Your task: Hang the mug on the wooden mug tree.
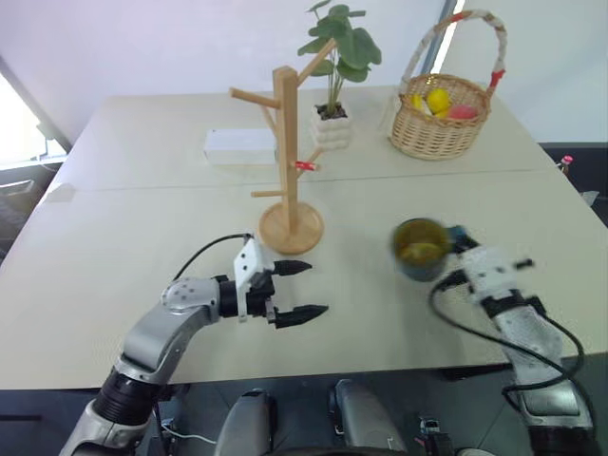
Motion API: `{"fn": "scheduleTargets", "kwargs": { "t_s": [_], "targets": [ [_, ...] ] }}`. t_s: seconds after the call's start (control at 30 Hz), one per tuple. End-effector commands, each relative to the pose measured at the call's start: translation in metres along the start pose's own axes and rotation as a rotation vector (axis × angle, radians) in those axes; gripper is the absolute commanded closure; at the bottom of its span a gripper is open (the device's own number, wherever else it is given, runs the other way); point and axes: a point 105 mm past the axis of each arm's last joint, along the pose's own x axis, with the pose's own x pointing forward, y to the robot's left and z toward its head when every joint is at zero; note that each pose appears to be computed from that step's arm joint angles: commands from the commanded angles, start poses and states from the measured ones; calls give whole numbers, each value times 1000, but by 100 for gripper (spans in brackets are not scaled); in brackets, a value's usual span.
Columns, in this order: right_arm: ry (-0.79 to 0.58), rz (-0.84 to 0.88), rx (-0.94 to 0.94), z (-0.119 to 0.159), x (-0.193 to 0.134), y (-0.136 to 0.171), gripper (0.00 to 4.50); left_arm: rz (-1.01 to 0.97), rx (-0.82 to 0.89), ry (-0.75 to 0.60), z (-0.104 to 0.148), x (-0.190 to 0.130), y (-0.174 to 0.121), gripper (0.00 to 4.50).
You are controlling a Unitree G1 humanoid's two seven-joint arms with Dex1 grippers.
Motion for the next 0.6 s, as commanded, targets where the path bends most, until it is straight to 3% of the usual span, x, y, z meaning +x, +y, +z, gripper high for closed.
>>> {"fn": "scheduleTargets", "kwargs": {
  "t_s": [0.03,0.2,0.4,0.6],
  "targets": [
    [-156,164,-95,46,15,23,444,59,40,-29,8,-13,10,0],
    [-304,194,-169,109,46,12,444,125,57,-47,12,-24,18,0],
    [-353,200,-198,145,65,-4,444,177,57,-102,23,-39,22,0],
    [-357,195,-215,160,75,-19,444,232,58,-112,30,-56,30,0]
  ]
}}
